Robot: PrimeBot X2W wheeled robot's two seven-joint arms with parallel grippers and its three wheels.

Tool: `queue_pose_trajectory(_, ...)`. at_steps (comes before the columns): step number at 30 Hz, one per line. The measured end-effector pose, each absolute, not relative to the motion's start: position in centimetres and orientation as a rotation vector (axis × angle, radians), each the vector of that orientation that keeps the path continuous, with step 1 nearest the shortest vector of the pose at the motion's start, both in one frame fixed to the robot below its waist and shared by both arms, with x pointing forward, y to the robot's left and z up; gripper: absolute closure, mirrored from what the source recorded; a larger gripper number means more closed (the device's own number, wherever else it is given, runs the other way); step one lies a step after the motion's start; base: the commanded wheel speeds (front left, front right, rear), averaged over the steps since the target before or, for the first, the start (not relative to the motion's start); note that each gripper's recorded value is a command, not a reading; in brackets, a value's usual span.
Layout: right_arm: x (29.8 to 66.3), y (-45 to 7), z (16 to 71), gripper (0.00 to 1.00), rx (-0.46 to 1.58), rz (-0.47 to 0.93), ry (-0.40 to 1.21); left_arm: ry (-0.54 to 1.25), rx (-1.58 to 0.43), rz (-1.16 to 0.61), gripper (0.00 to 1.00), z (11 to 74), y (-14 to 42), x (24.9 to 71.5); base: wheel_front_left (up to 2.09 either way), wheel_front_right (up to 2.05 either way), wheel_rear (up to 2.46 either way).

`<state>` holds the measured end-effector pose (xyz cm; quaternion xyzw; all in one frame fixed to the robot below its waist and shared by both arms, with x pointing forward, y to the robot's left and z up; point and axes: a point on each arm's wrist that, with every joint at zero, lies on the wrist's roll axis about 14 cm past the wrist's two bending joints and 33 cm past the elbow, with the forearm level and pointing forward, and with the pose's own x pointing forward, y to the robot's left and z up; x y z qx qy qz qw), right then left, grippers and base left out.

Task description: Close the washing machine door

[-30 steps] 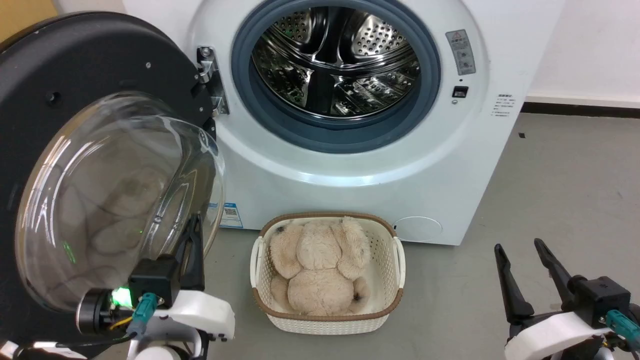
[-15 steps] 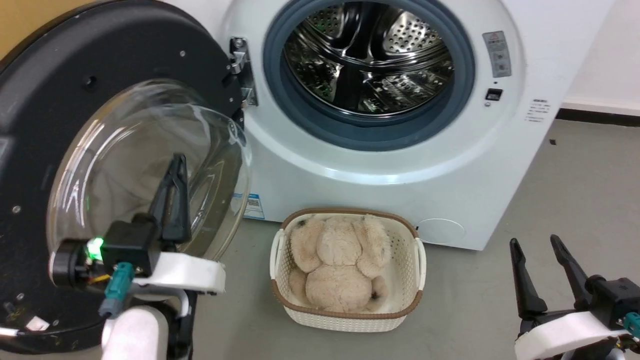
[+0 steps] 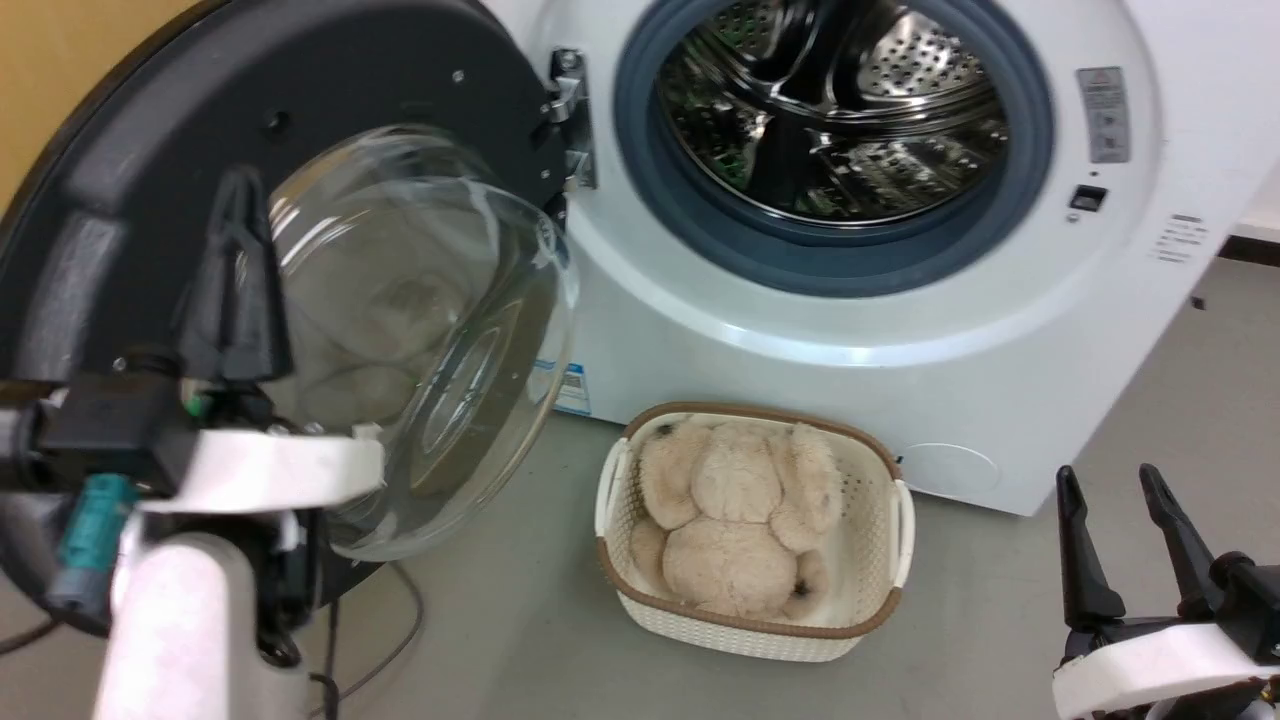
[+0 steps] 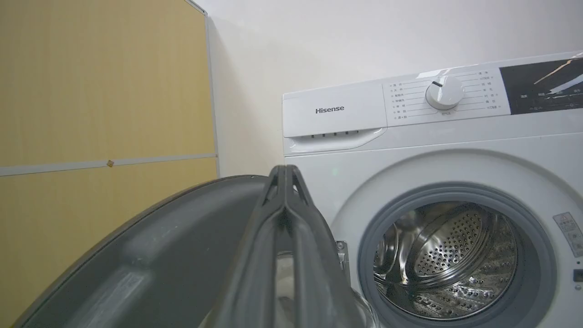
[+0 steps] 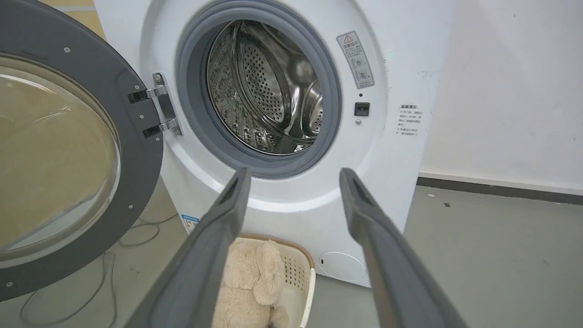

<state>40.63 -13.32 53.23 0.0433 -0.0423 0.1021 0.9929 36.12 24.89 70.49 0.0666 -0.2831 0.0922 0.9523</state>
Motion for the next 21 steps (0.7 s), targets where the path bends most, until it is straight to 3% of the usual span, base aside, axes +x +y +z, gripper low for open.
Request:
queue_pose_trajectory(14, 42.4, -10.1, 53.0, 0.0, 0.126, 0.286, -0.097, -0.743, 0.076, 0.388, 1.0, 75.2, 33.6, 31.1, 0.0, 0.0, 0.0)
queue_pose_trajectory(21, 43.1, -9.1, 52.9, 0.0, 0.141, 0.31, -0.102, -0.786, -0.084, 0.479, 1.0, 75.0, 38.5, 29.1, 0.0, 0.0, 0.0)
